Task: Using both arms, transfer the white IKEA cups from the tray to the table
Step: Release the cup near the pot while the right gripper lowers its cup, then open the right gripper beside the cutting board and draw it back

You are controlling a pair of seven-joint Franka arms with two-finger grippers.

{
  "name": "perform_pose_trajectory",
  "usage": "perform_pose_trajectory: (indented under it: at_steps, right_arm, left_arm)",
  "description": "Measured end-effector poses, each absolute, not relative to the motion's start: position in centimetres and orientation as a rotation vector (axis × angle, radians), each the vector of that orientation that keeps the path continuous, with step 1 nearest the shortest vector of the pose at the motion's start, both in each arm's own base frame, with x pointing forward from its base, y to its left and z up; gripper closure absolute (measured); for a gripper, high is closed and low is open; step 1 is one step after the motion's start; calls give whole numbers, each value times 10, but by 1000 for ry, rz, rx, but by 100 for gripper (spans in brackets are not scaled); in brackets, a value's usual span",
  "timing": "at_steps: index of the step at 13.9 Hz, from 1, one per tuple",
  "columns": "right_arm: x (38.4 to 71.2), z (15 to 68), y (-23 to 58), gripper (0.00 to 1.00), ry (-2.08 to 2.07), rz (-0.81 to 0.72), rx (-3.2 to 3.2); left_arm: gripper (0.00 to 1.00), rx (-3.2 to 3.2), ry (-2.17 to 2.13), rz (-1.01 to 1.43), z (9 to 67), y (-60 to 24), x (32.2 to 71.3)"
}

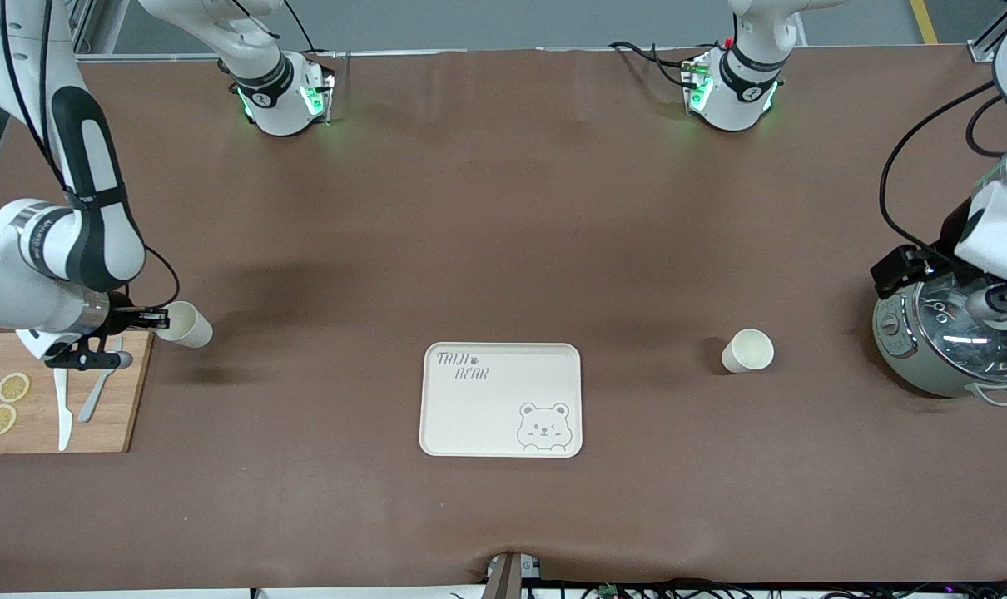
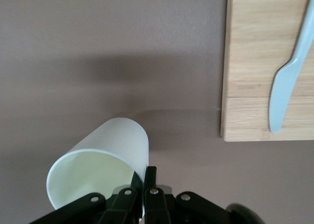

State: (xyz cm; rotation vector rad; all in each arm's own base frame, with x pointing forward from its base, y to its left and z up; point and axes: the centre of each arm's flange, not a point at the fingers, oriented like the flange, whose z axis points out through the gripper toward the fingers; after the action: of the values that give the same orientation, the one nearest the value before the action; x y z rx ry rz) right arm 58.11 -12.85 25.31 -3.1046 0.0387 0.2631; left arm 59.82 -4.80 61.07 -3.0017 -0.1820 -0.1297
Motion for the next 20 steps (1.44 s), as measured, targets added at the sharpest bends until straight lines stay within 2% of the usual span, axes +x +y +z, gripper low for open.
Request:
perform_pose_trajectory:
  at_steps: [6, 15, 16, 20]
  right_arm:
    - [565, 235, -138, 97, 25, 293, -3096]
    - [563, 231, -135, 97, 41, 299, -3077]
    - [563, 231, -135, 94, 41, 300, -3077]
    - [560, 223, -131, 53, 36, 326, -3069]
  left_arm:
    - [0, -3043, -84, -91, 668, -45, 543]
    - [0, -3056, -32, -42, 664, -26, 528]
    - [0, -3056, -31, -33, 663, -26, 527]
    - [0, -3071, -26, -9, 662, -30, 525]
